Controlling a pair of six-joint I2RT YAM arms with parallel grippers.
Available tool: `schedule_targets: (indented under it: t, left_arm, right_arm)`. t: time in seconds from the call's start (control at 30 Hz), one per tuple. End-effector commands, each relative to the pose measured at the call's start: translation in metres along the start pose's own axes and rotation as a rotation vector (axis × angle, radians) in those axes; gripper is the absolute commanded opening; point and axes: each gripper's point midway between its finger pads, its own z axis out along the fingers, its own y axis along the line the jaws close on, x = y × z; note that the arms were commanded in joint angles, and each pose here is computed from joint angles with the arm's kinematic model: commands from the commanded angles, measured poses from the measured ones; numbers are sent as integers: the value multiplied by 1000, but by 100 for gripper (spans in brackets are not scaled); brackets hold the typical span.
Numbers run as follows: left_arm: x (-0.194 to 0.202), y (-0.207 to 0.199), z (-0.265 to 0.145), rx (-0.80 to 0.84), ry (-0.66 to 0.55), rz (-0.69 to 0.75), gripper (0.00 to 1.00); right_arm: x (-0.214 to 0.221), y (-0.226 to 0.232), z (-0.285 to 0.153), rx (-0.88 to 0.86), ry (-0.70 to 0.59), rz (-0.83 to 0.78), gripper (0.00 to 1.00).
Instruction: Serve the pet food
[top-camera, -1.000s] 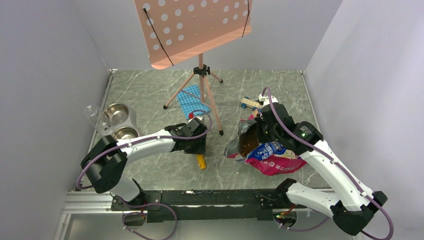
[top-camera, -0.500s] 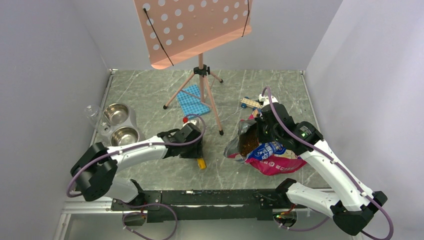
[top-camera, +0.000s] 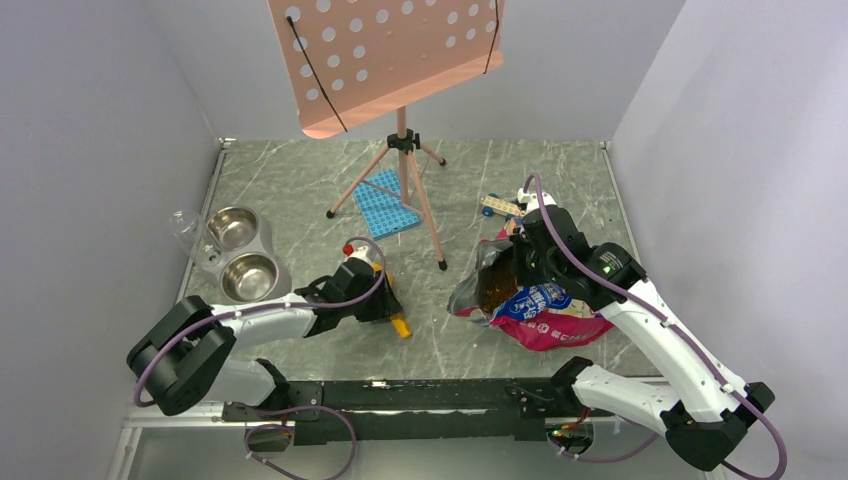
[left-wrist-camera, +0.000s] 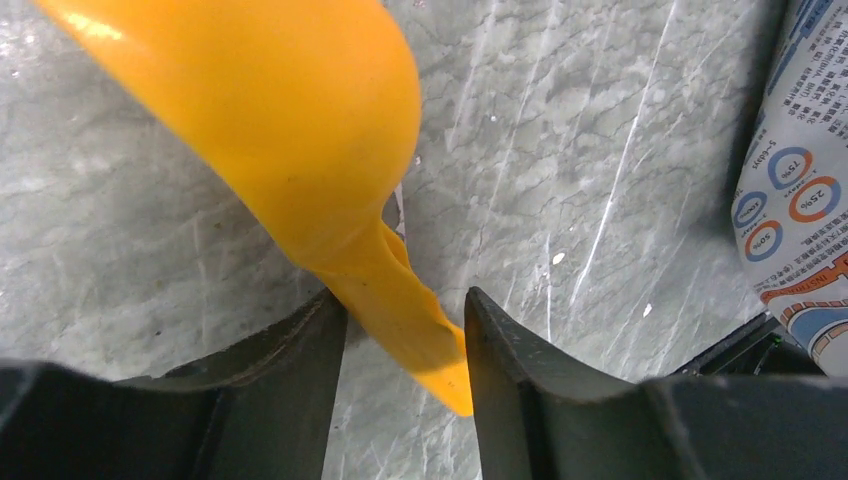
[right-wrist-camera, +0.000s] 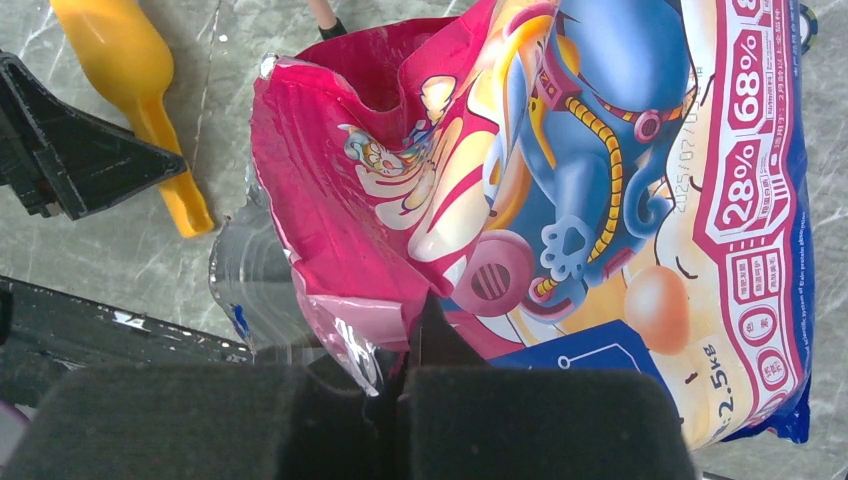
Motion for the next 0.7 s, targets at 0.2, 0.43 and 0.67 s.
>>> schedule_targets:
  t: [0.2,0.43,0.67]
  left_arm:
    - [-14,-20,20,-134,48,120,23]
    - [-34,-10,-5,-568,40,327,0]
    - [-46,20,-29,-855,67,432,0]
  right_arm:
    - [-14,17,-7,-87,-41,30,0]
    - [-16,18,-8,-90,-49,38,0]
    - [-15,16,-8,-83,-51,34,0]
